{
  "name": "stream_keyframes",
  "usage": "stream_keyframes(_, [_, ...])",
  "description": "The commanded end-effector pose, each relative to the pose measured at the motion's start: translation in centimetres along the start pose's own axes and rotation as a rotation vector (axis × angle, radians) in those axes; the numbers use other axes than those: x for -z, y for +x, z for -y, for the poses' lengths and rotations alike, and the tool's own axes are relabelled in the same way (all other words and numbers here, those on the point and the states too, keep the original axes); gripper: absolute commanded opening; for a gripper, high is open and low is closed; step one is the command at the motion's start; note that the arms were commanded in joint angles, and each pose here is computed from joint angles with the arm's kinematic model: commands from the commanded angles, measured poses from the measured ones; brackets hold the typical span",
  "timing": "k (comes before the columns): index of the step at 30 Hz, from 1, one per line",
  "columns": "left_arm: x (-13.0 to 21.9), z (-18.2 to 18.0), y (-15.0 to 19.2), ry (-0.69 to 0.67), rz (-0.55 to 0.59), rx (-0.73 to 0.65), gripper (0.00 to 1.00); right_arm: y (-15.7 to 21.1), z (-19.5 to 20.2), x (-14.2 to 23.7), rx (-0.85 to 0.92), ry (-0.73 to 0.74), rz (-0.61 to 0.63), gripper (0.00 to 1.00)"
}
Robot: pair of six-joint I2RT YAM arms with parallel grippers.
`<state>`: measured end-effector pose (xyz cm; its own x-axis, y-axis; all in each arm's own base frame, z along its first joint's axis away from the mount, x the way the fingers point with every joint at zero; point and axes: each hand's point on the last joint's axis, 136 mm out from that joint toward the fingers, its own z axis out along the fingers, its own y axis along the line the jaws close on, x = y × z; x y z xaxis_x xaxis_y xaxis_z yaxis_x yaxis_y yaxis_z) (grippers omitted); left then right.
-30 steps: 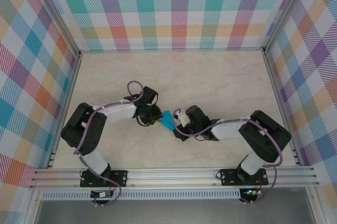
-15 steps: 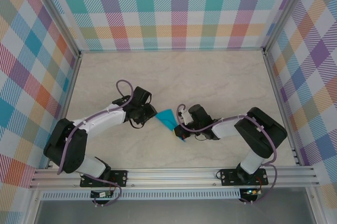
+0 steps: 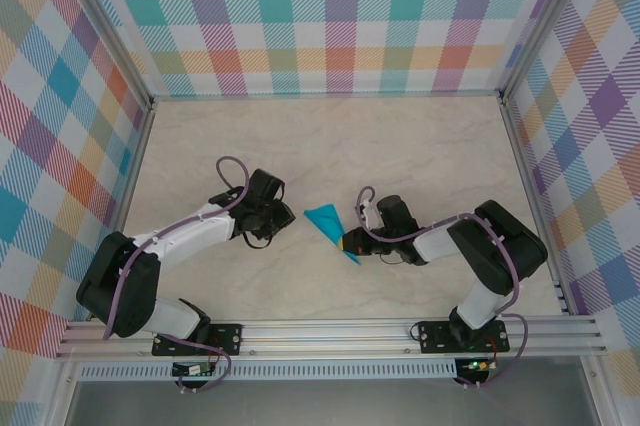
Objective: Fold a paper plane with a square sheet of paper (pick it up from the middle)
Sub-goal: Fold the wing for the fifth time at the center of the table.
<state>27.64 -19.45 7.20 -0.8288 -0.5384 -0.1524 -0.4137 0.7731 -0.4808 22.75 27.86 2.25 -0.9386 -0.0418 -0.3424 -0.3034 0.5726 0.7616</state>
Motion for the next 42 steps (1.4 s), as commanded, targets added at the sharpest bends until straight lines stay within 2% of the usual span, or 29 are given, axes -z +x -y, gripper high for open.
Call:
stream_keyframes(1, [0.0, 1.1, 0.2, 0.064, -0.010, 0.012, 0.32, 0.1, -0.3, -0.1, -0.044, -0.040, -0.011, 0.01])
stream_keyframes(11, [-0.8, 2.4, 0.4, 0.122, -0.032, 0.002, 0.28, 0.0, 0.8, 0.0, -0.162, -0.083, -0.030, 0.00])
stream_keyframes(17, [-1.3, 4.9, 1.2, 0.218, -0.053, -0.034, 0.25, 0.0, 1.4, 0.5, -0.262, -0.090, -0.033, 0.00])
stream_keyframes(23, [-2.3, 6.9, 2.2, 0.248, -0.073, -0.077, 0.24, 0.4, 2.1, 0.5, -0.348, -0.080, -0.045, 0.00])
stream_keyframes(26, [-2.9, 7.6, 2.8, 0.247, -0.088, -0.098, 0.24, 0.4, 1.5, 0.5, -0.335, -0.109, -0.054, 0.00])
stream_keyframes(31, [-4.1, 7.4, 2.4, 0.182, -0.082, -0.090, 0.36, 0.7, 1.5, 0.8, -0.246, -0.082, -0.084, 0.00])
stream_keyframes(33, [-4.5, 7.2, 2.1, 0.154, -0.084, -0.070, 0.45, 0.6, 0.7, 0.9, -0.204, -0.109, -0.101, 0.00])
stream_keyframes(38, [-5.2, 9.0, 2.4, 0.226, -0.117, -0.048, 0.45, 0.3, 1.2, 1.0, -0.253, -0.103, -0.081, 0.00])
stream_keyframes(42, [-4.8, 9.2, 2.4, 0.254, -0.104, -0.057, 0.44, 0.1, 1.1, 0.8, -0.315, -0.161, -0.066, 0.00])
